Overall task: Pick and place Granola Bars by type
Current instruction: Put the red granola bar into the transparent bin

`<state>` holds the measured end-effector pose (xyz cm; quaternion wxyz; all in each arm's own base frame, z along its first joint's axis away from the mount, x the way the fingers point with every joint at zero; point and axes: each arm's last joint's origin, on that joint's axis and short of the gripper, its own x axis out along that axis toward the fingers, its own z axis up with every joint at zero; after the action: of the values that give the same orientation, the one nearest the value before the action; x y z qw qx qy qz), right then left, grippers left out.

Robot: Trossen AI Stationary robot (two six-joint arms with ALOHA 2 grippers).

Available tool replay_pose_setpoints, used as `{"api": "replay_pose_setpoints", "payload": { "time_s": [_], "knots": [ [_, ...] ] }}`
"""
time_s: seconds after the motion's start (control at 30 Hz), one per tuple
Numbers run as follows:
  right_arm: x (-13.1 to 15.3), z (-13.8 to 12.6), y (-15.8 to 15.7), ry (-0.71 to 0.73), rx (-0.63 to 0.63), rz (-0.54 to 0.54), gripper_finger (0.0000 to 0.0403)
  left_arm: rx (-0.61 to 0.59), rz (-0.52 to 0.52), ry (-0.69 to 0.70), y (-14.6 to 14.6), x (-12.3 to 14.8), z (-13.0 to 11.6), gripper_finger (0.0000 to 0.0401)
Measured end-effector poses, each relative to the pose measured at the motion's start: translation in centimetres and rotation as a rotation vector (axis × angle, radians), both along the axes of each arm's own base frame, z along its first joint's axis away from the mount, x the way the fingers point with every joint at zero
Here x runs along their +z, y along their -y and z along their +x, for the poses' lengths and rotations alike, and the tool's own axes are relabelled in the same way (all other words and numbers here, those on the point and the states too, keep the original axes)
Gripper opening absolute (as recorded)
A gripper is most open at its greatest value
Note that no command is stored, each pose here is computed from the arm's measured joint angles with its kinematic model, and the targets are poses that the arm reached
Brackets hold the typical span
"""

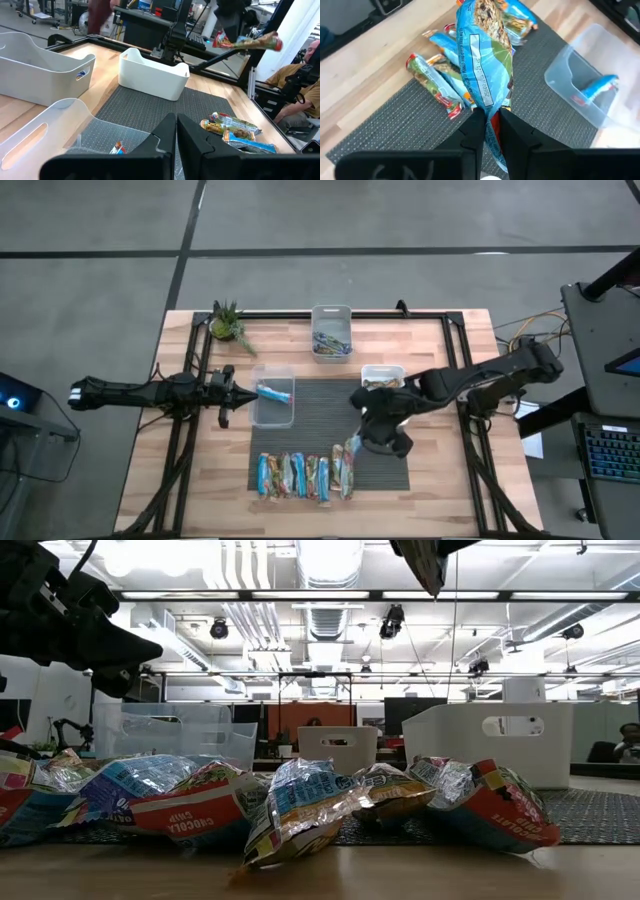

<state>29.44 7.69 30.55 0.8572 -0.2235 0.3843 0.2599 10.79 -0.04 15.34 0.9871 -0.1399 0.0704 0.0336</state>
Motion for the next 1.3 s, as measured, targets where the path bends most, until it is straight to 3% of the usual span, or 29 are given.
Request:
{"api": "replay_pose_setpoints", "payload": {
  "time_s": [0.3,0.77,1.03,1.3],
  "knots": [
    [0.6,0.3,3.0,-0.005,-0.174,0.059,0.0047,0.0,0.0,0.0,0.0,0.0,0.0,0.0],
    [4.5,1.3,7.3,0.103,-0.385,0.15,0.0047,0.0,0.0,0.0,0.0,0.0,0.0,0.0],
    [5.1,1.2,9.6,0.11,-0.502,0.188,0.0047,-0.001,0.0,0.0,0.0,0.0,0.0,0.0],
    [5.2,3.2,12.1,0.097,-0.638,0.253,0.0047,0.0,0.0,0.0,0.0,0.0,0.0,0.0]
  ]
}}
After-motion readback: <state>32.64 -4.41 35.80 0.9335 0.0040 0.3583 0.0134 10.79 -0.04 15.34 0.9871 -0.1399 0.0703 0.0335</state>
